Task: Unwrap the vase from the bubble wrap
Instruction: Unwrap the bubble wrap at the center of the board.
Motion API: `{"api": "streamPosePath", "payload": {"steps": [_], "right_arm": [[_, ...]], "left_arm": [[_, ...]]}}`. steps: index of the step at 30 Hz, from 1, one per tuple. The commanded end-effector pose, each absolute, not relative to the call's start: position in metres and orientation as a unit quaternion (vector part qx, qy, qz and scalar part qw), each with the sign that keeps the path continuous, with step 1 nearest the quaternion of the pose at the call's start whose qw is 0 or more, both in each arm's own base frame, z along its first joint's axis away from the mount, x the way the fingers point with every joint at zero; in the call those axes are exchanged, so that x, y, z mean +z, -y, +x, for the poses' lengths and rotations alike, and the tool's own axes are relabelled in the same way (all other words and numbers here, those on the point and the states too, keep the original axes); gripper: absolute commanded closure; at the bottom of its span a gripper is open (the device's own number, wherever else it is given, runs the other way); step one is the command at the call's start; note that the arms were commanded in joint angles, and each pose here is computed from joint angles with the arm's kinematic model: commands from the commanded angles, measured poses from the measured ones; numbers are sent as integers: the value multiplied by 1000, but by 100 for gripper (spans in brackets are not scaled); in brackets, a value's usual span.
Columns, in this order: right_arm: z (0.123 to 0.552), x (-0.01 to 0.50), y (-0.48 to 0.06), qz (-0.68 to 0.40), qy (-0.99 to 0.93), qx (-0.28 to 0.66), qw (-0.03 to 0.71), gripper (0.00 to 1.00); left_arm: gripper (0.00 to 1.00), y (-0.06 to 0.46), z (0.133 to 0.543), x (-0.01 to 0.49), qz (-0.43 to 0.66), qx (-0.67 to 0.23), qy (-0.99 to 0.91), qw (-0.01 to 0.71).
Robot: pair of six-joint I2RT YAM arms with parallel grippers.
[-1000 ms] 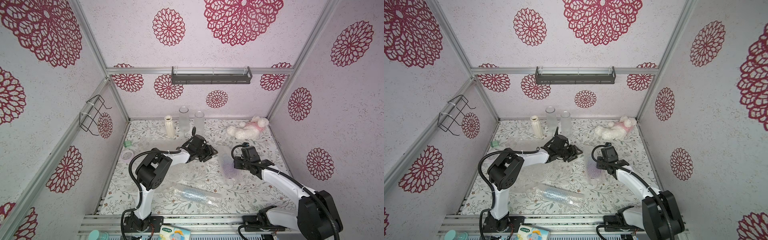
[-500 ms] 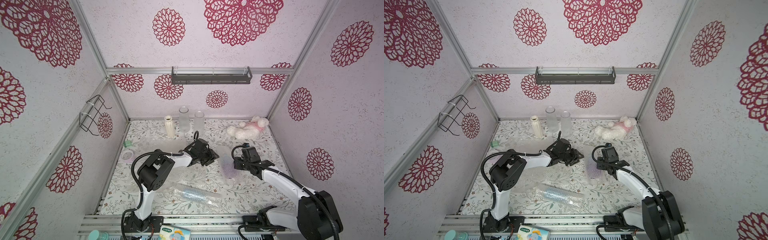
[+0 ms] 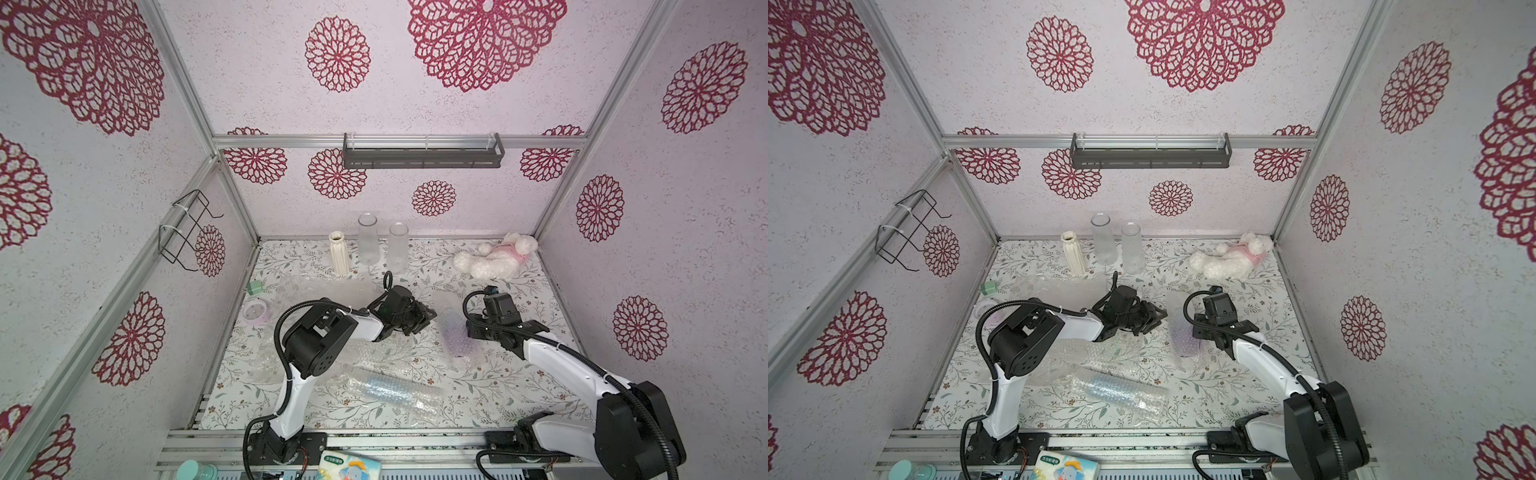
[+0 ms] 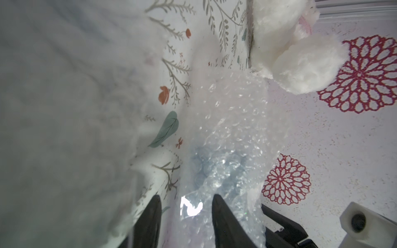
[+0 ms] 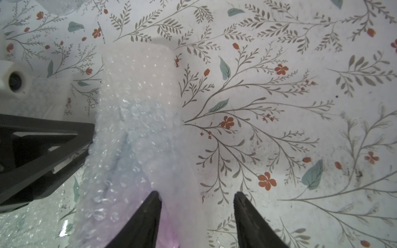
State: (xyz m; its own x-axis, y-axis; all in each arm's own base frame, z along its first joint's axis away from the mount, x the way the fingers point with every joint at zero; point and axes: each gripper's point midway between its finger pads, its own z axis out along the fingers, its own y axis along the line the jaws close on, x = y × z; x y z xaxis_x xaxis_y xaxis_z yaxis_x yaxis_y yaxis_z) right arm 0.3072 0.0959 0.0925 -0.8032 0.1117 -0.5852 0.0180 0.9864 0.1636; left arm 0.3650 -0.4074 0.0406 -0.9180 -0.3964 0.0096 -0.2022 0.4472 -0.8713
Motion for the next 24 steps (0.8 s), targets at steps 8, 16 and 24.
{"api": "streamPosePath", "payload": {"steps": [8, 16, 24], "right_arm": [[315, 113, -96, 38, -937, 83, 338, 43], [317, 117, -96, 40, -934, 85, 346, 43], [317, 117, -95, 38, -934, 81, 345, 43]], "left_arm": [[63, 414, 369, 44, -193, -521, -825, 100], [64, 414, 365, 34, -183, -487, -850, 85], [70, 422, 366, 37, -189, -515, -832, 82]]}}
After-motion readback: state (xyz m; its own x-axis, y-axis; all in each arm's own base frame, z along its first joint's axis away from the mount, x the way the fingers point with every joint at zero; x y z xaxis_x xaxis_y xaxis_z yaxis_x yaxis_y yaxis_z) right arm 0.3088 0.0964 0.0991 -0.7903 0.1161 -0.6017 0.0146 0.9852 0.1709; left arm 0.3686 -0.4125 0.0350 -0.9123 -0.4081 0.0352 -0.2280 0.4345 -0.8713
